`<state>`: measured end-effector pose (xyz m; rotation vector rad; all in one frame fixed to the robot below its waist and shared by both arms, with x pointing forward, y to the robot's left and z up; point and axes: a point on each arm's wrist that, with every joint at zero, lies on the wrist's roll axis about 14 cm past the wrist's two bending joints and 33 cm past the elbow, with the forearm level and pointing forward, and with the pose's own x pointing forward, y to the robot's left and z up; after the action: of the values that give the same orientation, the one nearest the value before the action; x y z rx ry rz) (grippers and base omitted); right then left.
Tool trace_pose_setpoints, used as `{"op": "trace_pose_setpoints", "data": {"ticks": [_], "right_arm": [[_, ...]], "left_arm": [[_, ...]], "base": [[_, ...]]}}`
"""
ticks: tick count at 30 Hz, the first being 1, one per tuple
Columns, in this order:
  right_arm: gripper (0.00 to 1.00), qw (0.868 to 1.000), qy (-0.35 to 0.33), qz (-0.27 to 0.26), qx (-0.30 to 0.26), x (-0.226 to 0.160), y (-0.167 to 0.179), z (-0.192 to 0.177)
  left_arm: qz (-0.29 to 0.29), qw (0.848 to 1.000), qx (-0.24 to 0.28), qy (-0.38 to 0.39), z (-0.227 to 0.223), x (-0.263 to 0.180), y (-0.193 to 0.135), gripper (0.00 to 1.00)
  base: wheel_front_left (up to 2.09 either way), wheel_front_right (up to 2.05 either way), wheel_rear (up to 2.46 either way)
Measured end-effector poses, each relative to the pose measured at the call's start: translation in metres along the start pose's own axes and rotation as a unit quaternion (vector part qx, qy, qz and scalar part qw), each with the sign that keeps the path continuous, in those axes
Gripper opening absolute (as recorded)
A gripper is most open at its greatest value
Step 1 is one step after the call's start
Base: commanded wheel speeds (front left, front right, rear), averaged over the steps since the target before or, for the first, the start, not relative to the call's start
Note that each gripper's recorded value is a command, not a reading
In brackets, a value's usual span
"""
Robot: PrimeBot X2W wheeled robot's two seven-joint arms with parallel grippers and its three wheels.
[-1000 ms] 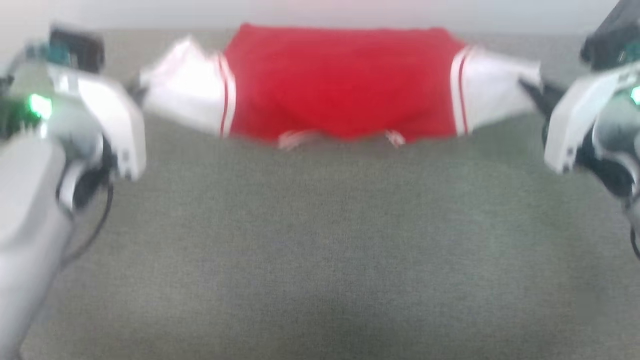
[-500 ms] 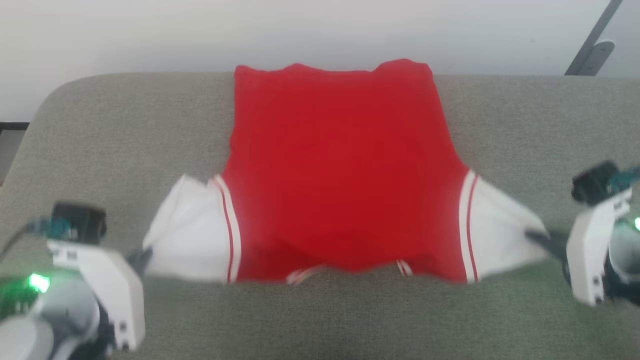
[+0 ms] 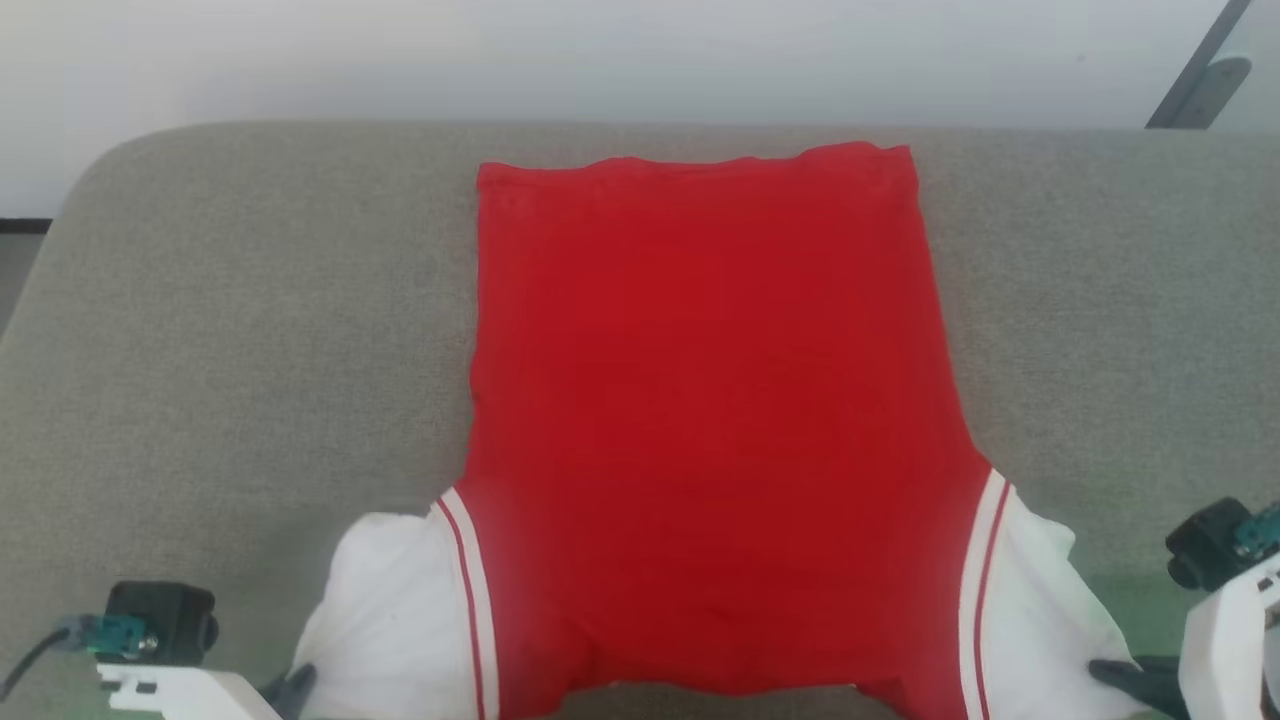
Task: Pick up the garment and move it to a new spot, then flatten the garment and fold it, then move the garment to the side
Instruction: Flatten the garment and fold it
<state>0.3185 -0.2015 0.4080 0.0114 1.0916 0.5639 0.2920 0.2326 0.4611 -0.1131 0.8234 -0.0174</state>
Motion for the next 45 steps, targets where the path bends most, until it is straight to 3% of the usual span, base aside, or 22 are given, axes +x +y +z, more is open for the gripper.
{"op": "trace_pose_setpoints", "data": {"ticks": [8,9,10,11,12,19,24,30,34,40,45], "right_arm": [[0.0,1.0,0.009,-0.012,0.01,0.026,0.0,-0.013],[0.18,1.0,0.009,-0.018,0.006,0.029,-0.001,-0.013],[0.49,1.0,0.009,-0.021,0.004,0.031,-0.002,-0.013],[0.91,1.0,0.009,-0.022,0.003,0.033,-0.001,-0.012],[1.0,1.0,0.008,-0.023,0.002,0.034,-0.001,-0.01],[1.0,0.998,-0.038,-0.04,-0.015,0.024,-0.009,0.027],[1.0,0.992,-0.106,-0.055,-0.039,0.007,-0.014,0.079],[1.0,0.954,-0.27,-0.103,-0.079,-0.008,-0.026,0.192],[1.0,0.937,-0.314,-0.125,-0.086,0.007,-0.037,0.241],[1.0,0.944,-0.287,-0.144,-0.073,0.052,-0.057,0.281],[1.0,0.959,-0.232,-0.159,-0.044,0.094,-0.077,0.293]], "left_arm": [[-0.014,0.999,-0.031,0.024,-0.022,0.017,-0.007,0.0],[-0.016,0.999,-0.033,0.027,-0.024,0.019,-0.009,0.0],[-0.016,0.999,-0.034,0.027,-0.025,0.021,-0.009,0.0],[-0.017,0.999,-0.034,0.029,-0.026,0.023,-0.009,0.0],[-0.017,0.999,-0.034,0.031,-0.026,0.025,-0.009,0.0],[-0.024,0.999,-0.029,0.018,-0.019,0.034,-0.012,0.0],[-0.027,0.999,-0.024,0.01,-0.016,0.04,-0.014,0.0],[-0.034,0.999,-0.021,0.006,-0.012,0.049,-0.018,0.0],[-0.039,0.999,-0.023,0.004,-0.01,0.055,-0.02,0.0],[-0.042,0.999,-0.027,0.009,-0.013,0.065,-0.022,0.0],[-0.043,0.998,-0.031,0.015,-0.016,0.072,-0.023,0.0]], "base": [[0.0,0.0,0.0],[0.0,0.0,0.0],[0.0,0.0,0.0],[0.0,0.0,0.0],[0.0,0.0,0.0],[0.0,0.0,0.0],[0.0,0.0,0.0],[0.0,0.0,0.0],[0.0,0.0,0.0],[0.0,0.0,0.0],[0.0,0.0,0.0]]}}
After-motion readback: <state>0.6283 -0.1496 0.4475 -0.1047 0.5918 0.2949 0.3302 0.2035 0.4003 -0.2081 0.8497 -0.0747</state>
